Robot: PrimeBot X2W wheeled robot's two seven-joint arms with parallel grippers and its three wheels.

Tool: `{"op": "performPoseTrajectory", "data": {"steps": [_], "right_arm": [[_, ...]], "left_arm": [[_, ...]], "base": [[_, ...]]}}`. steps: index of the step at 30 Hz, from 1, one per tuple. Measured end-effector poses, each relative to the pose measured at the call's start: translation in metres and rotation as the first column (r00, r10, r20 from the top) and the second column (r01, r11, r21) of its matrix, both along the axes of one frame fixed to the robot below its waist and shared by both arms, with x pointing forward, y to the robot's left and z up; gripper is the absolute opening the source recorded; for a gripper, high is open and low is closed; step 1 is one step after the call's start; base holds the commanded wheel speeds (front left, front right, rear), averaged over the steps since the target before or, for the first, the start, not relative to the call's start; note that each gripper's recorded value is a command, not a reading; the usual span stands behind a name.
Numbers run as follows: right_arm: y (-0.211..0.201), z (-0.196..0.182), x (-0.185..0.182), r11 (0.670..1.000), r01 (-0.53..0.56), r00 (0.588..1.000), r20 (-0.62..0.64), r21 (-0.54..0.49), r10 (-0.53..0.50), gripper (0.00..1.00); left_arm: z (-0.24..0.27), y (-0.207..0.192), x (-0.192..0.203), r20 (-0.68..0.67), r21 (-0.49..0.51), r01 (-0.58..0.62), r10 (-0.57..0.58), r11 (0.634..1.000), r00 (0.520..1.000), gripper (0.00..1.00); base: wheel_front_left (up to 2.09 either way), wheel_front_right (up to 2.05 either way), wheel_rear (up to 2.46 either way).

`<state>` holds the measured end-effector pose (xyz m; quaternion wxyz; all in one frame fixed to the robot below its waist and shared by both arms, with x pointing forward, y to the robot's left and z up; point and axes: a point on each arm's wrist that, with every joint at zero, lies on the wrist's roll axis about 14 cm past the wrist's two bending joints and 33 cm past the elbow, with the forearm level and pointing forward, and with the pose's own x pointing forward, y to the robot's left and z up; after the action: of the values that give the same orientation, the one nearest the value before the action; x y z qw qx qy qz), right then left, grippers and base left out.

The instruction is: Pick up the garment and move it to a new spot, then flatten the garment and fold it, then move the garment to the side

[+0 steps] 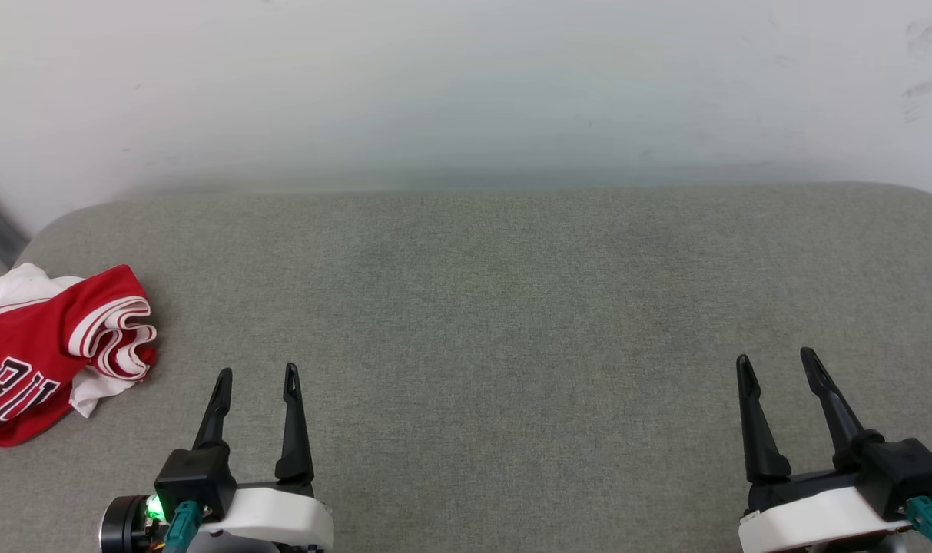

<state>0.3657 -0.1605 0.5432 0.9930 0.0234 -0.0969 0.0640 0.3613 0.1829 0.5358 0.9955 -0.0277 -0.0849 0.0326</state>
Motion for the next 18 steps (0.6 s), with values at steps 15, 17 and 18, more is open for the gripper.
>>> {"op": "performPoseTrajectory", "data": {"steps": [15, 17, 18], "right_arm": [[-0.0076, -0.0051, -0.0014, 0.999, 0.021, 1.0, -0.014, 0.037, -0.021, 1.0], [-0.008, -0.0059, -0.0015, 0.999, 0.023, 1.0, -0.017, 0.039, -0.022, 1.0], [-0.0081, -0.0061, -0.0015, 0.999, 0.023, 1.0, -0.017, 0.04, -0.022, 1.0]], "left_arm": [[-0.0061, -0.0004, -0.0018, -0.015, 0.007, 0.0, 0.0, 1.0, 1.0, 1.0], [-0.0071, -0.0006, -0.0018, -0.018, 0.007, 0.001, -0.001, 1.0, 1.0, 1.0], [-0.0075, -0.0008, -0.0018, -0.02, 0.006, 0.003, -0.003, 1.0, 1.0, 1.0]], "base": [[0.0, 0.0, 0.0], [0.0, 0.0, 0.0], [0.0, 0.0, 0.0]]}}
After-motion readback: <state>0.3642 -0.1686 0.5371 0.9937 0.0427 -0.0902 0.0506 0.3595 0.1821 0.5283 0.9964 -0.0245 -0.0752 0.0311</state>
